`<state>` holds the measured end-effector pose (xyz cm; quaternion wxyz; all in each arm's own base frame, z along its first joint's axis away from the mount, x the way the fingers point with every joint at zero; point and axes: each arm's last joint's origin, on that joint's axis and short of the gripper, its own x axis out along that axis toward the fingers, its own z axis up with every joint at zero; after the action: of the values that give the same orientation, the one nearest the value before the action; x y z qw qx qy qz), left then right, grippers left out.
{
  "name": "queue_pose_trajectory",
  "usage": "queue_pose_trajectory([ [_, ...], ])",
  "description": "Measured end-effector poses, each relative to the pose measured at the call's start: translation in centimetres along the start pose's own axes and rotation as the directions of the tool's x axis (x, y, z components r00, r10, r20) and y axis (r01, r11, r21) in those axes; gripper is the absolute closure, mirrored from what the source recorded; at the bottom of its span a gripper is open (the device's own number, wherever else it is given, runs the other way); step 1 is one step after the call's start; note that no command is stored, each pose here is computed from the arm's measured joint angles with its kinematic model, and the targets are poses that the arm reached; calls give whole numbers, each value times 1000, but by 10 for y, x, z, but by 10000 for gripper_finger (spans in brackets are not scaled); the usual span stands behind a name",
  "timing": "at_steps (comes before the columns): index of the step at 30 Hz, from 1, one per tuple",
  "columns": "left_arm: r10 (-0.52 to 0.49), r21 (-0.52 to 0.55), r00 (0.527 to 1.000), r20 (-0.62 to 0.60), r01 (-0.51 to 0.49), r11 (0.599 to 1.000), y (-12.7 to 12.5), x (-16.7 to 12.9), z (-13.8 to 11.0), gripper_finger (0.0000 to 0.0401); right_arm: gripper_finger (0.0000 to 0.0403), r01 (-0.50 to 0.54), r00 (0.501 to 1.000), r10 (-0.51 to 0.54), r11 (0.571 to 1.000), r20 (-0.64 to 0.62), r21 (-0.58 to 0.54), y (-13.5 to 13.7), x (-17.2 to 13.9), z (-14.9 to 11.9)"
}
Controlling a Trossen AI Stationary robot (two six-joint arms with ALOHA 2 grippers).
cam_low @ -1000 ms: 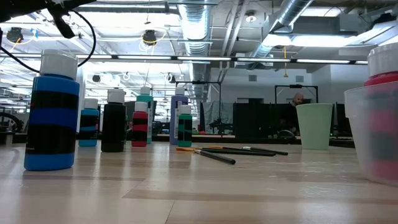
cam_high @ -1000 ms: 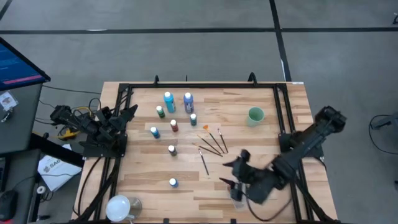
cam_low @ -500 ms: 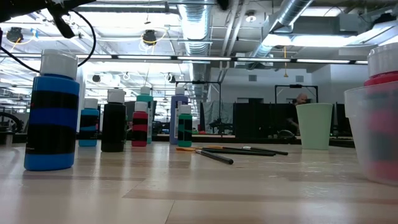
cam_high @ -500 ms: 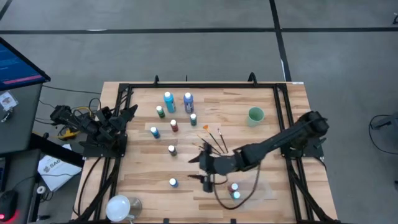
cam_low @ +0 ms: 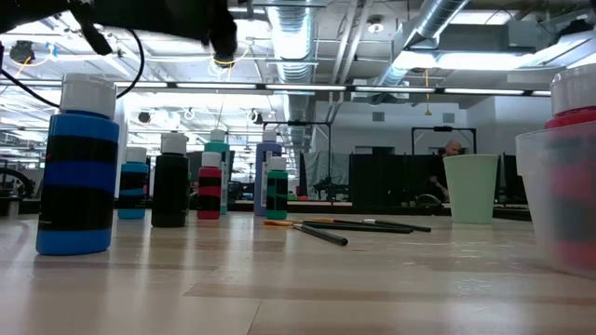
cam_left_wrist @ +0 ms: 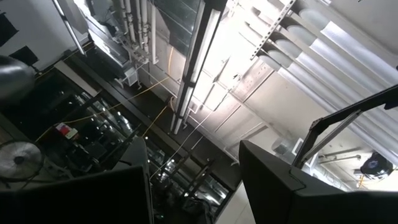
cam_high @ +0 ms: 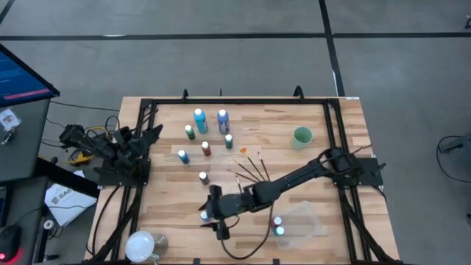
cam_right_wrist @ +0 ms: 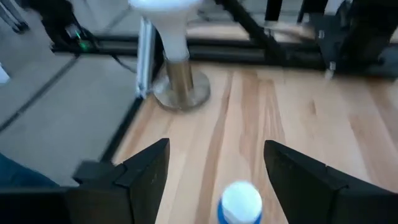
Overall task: Pick & Place Paint Supplies
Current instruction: Put the blue paint bottle into the transparent bin
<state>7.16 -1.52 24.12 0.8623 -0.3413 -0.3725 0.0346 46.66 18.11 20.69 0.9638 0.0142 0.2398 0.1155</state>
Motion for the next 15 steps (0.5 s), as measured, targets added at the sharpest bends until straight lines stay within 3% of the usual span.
queue_pose_trajectory([
  [7, -17, 0, 1000, -4, 17, 1000, -1, 0, 0, 269, 147, 12, 999, -12, 1000, -44, 6, -3, 22, -18],
  [15, -30, -19, 1000, -8, 30, 999, -1, 0, 0, 269, 147, 42, 995, -36, 998, -92, 56, -12, 23, -22],
])
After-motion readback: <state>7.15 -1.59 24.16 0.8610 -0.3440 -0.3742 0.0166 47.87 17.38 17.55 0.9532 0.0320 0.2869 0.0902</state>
